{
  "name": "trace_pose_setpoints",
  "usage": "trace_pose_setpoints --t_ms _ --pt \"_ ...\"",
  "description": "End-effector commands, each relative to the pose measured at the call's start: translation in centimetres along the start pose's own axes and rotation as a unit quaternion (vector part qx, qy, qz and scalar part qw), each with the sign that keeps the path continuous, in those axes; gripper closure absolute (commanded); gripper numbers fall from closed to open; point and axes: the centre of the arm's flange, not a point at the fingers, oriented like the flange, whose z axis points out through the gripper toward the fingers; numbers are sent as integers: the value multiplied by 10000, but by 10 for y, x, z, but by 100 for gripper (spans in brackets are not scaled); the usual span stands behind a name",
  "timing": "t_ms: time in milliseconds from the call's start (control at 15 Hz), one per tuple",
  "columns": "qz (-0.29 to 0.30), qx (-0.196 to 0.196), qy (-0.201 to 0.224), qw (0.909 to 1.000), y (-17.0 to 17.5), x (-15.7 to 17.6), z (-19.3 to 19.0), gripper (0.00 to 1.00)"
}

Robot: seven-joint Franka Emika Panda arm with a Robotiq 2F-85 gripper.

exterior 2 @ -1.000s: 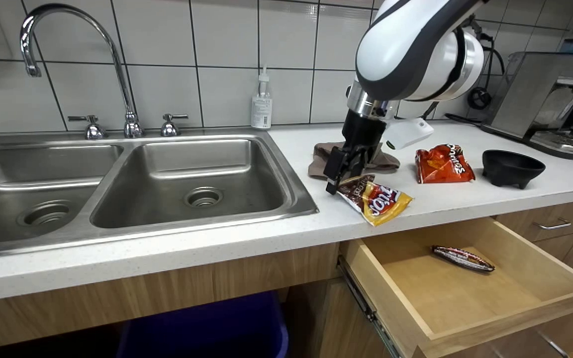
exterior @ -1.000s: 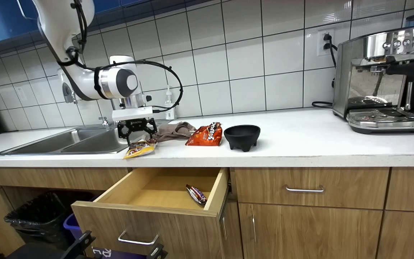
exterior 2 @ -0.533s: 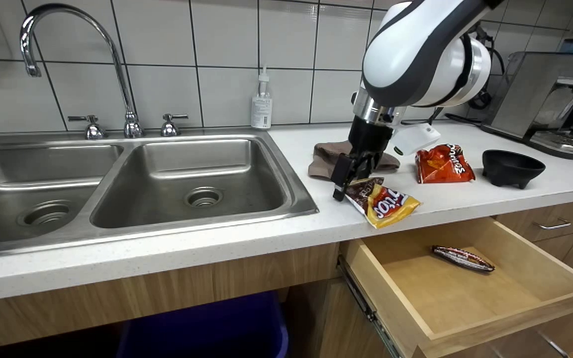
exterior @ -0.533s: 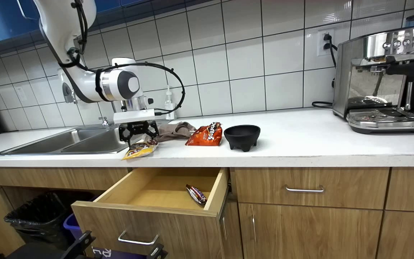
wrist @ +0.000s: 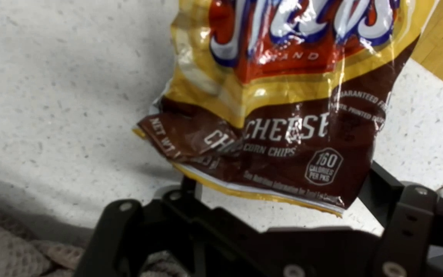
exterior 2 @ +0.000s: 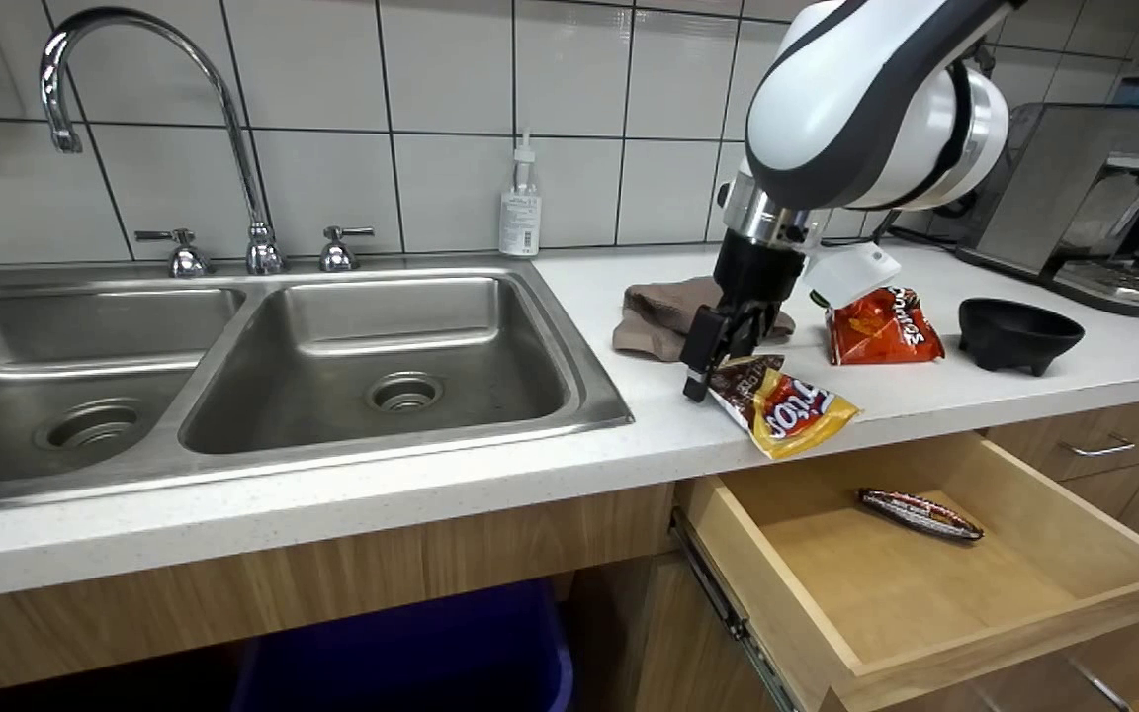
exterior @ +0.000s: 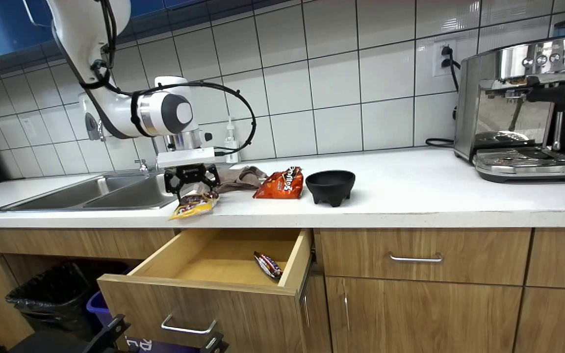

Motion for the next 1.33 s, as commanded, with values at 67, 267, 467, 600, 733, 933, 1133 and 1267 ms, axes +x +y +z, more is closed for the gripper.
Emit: trace_pose_setpoints --t_ms 67,267,467,600,733,933,1133,1267 --pt "-177 -17 -24 9998 -5 -25 -19 0" --pt "-165 -9 -79 9998 -10 -36 -21 0" --pt "-152 3 -142 9998 -15 -45 -23 0" --pt "-124 10 -186 9998 -16 -52 -23 0" --pt "-113 27 -219 9997 -17 -59 -24 0" --pt "-128 30 -271 9995 -19 -68 -27 0" --pt "-78 30 -261 9996 -18 -70 -32 0" --pt "20 2 -203 9998 -15 -67 -40 0"
